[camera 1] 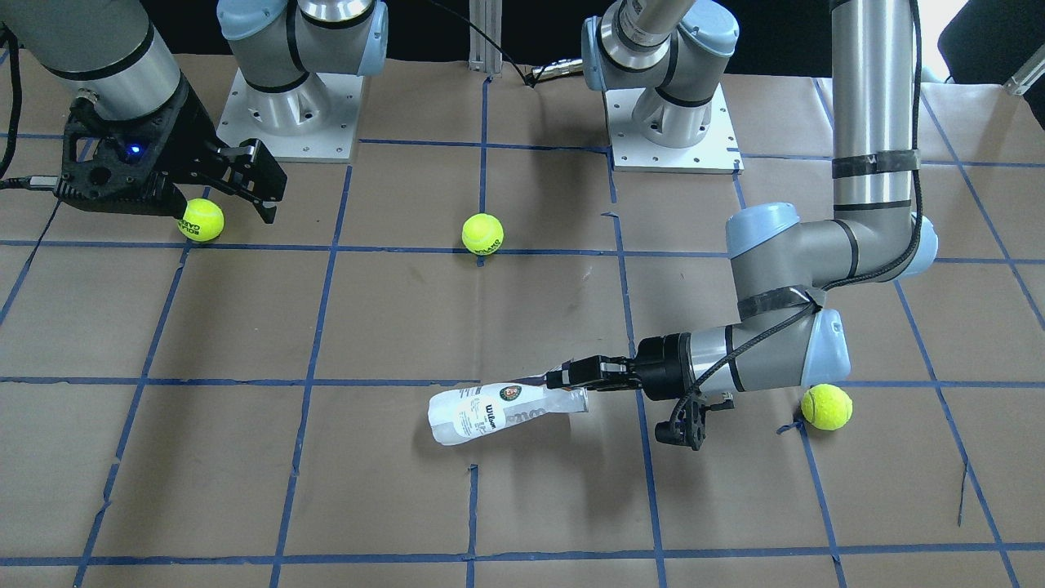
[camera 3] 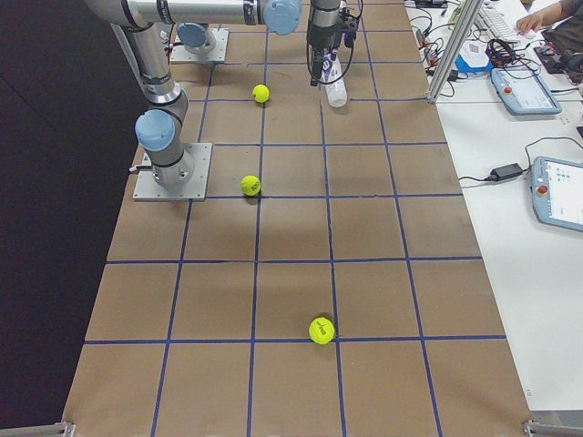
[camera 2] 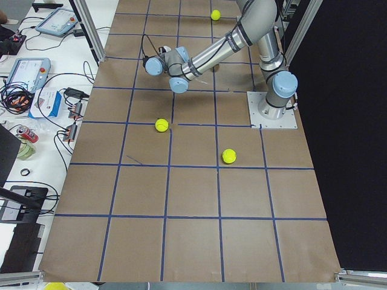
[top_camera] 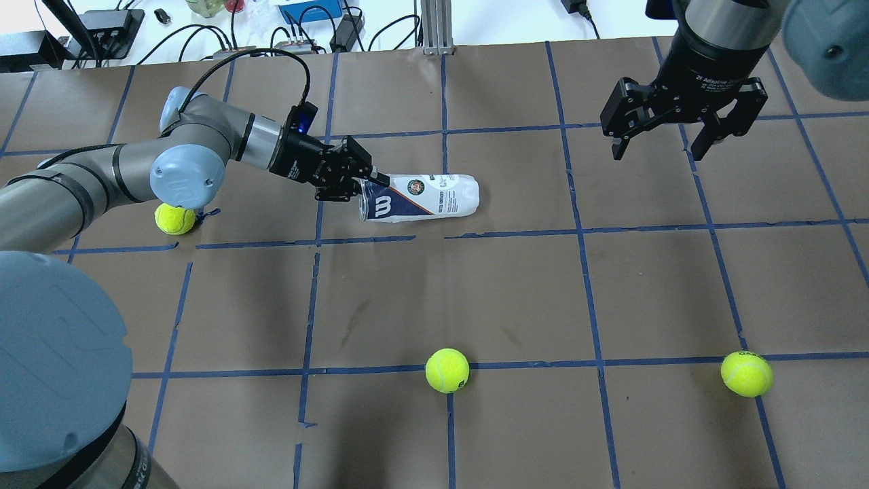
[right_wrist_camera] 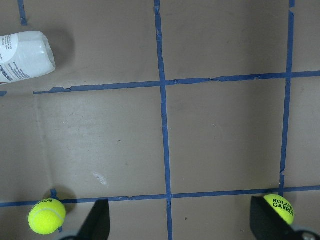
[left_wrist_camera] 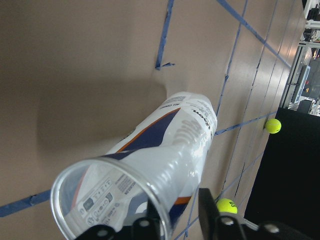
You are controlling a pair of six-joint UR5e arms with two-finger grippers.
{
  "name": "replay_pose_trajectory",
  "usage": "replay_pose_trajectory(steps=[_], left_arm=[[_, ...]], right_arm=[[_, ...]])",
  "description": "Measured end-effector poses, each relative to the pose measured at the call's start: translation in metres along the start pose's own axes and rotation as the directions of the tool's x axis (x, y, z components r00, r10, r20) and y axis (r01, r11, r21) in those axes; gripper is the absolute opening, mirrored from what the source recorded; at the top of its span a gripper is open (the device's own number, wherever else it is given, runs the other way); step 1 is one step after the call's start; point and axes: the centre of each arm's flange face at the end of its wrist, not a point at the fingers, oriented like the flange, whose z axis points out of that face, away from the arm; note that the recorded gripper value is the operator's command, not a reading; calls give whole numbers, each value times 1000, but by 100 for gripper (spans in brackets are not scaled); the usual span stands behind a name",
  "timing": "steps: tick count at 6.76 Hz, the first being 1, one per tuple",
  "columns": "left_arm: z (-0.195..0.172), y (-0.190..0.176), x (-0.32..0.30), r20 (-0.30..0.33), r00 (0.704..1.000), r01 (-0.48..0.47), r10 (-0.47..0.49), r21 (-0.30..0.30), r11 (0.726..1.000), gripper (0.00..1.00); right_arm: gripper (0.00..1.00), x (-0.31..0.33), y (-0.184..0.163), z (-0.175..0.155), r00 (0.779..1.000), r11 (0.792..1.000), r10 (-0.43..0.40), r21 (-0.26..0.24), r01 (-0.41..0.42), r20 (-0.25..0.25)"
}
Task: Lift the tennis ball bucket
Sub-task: 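Close the left gripper on the can's open end and lift, then swing the can upright with the left gripper and set it down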
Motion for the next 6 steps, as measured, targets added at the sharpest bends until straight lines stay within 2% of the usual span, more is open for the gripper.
replay_pose_trajectory(steps=[3,5,6], left_arm=[[-14,11,31,-9,1000,-9,9,28,1000,0],[-37,22,87,-10,1000,18,-17,74,997,0],[-48,35,123,48,999,2,-7,101,995,1]], right_arm=[[100,0,0,0,1000,1000,-1,-1,1,0],[100,0,0,0,1000,1000,-1,-1,1,0],[100,0,0,0,1000,1000,-1,-1,1,0]])
